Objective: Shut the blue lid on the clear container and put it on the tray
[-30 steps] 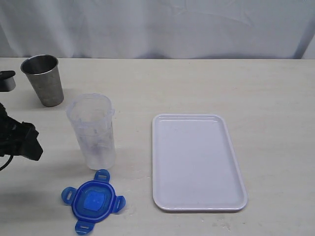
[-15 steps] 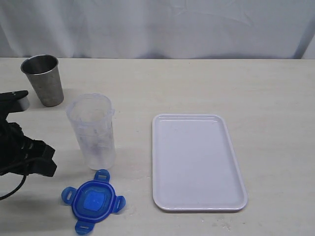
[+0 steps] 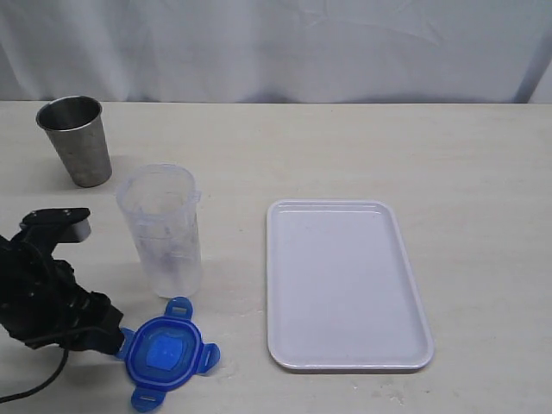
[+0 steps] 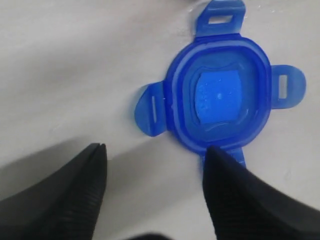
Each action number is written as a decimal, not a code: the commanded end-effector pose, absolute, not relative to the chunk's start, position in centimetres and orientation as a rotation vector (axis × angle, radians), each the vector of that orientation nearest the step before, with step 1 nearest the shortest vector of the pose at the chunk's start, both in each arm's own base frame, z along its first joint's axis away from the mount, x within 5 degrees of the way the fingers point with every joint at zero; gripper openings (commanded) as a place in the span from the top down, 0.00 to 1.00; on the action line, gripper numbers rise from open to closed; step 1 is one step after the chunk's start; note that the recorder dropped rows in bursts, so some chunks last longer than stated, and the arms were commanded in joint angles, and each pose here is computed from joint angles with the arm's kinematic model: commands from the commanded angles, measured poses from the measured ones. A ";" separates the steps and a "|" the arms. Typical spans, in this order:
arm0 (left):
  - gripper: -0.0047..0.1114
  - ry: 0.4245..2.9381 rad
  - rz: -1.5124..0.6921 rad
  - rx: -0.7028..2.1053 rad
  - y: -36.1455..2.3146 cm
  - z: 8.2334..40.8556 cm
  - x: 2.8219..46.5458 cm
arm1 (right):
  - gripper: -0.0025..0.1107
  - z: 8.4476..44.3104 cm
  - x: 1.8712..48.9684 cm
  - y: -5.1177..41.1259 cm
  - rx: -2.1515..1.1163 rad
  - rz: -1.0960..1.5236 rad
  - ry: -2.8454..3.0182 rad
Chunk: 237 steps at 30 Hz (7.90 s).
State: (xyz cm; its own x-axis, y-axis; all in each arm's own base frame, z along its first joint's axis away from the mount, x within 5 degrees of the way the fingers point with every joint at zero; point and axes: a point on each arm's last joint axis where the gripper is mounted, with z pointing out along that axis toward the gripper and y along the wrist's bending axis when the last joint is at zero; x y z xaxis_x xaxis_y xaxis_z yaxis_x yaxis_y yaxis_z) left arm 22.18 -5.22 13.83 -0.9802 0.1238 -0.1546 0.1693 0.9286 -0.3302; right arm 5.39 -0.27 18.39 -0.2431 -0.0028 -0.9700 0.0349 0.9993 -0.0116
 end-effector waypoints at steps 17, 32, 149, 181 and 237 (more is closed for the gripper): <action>0.50 2.931 -0.522 0.217 -5.9 10.8 23.6 | 0.94 18.4 5.4 -0.3 0.014 -0.046 1.803; 0.50 2.896 -0.607 0.249 -6.3 10.7 23.3 | 0.94 18.4 5.4 -0.3 0.014 -0.046 1.803; 0.96 2.753 -0.209 0.362 -3.9 24.4 21.6 | 0.94 18.4 5.4 -0.3 0.014 -0.046 1.803; 0.96 1.981 -0.001 0.700 -4.9 33.1 27.0 | 0.94 18.4 5.4 -0.3 0.014 -0.046 1.803; 0.96 1.640 0.211 1.504 -7.9 32.1 25.5 | 0.94 18.4 5.4 -0.3 0.014 -0.046 1.803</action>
